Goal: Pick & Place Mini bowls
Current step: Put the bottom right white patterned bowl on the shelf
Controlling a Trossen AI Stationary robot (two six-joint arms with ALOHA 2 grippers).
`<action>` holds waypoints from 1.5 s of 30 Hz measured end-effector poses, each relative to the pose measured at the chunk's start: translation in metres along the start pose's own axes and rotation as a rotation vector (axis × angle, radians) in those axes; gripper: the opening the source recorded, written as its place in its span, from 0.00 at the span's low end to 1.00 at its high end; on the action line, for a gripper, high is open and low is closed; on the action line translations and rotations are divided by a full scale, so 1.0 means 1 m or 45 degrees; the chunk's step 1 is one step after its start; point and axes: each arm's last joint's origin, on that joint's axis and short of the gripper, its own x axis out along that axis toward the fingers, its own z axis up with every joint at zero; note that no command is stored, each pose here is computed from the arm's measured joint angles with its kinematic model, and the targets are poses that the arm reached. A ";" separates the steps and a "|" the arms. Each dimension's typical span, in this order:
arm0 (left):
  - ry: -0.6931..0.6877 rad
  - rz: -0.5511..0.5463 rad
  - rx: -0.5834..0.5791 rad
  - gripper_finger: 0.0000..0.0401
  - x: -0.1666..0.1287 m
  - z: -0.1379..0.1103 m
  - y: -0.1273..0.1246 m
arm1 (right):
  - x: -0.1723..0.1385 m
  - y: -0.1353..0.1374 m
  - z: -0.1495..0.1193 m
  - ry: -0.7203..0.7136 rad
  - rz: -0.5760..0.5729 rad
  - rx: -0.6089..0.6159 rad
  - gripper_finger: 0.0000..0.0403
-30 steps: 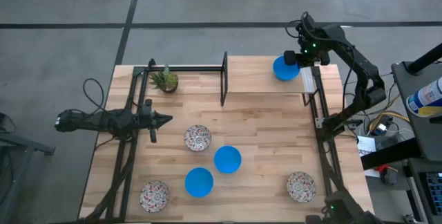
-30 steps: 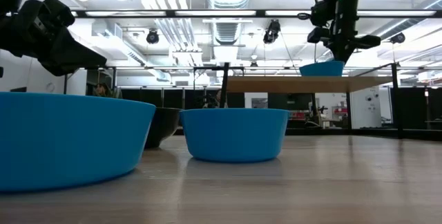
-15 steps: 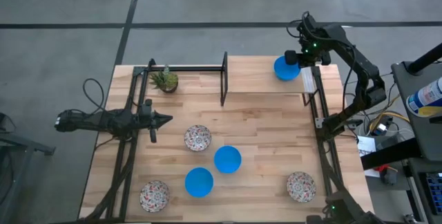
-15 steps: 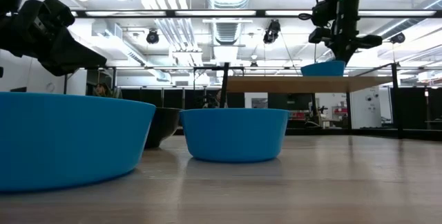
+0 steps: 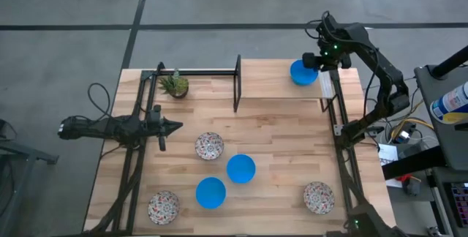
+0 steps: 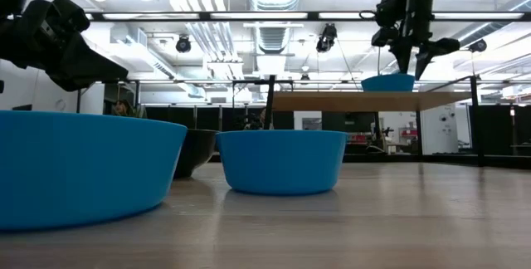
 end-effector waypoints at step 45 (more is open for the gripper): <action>-0.001 0.000 -0.001 0.00 0.000 0.000 0.000 | -0.069 0.097 -0.197 0.224 0.519 -1.378 0.42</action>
